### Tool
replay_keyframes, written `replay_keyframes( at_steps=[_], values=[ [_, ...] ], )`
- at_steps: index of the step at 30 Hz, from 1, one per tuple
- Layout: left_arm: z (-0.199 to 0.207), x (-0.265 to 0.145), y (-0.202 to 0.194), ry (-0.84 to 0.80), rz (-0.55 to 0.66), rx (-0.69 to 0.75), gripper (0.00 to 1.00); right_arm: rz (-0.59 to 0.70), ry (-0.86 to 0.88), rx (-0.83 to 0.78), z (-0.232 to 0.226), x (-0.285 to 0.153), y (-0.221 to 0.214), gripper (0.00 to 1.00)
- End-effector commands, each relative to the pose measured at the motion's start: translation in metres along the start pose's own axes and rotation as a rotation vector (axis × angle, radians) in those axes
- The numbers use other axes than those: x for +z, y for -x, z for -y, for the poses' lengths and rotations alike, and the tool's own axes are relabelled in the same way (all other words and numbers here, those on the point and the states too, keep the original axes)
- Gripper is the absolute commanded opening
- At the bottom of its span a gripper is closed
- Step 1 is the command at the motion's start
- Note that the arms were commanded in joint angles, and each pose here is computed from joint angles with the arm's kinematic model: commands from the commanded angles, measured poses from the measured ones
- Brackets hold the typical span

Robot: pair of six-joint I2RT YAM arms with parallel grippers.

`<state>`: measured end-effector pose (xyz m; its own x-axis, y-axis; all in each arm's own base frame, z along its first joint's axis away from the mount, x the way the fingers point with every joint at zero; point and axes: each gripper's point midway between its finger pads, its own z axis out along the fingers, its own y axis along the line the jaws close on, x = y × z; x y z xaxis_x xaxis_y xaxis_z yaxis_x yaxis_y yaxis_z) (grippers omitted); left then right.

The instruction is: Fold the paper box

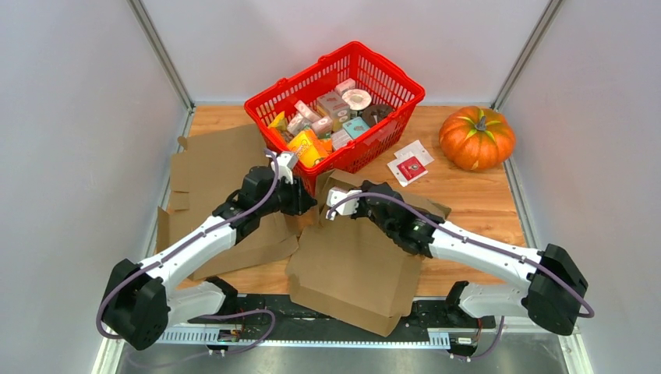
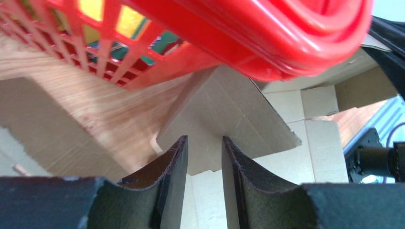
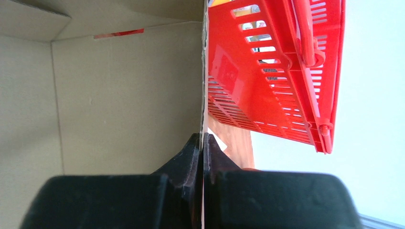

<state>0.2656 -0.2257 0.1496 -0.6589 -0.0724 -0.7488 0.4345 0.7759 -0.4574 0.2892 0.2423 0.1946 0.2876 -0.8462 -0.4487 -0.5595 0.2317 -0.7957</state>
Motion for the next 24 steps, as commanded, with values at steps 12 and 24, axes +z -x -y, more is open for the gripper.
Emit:
replay_keyframes(
  at_steps=[12,24],
  values=[
    [0.01,0.003,0.021,-0.095,0.152,0.155,0.54,0.02,0.073,-0.113,-0.04,-0.007,0.008,0.04],
    [0.029,0.015,0.013,-0.25,0.148,0.223,0.54,0.029,0.152,-0.161,-0.059,-0.003,0.016,0.02]
  ],
)
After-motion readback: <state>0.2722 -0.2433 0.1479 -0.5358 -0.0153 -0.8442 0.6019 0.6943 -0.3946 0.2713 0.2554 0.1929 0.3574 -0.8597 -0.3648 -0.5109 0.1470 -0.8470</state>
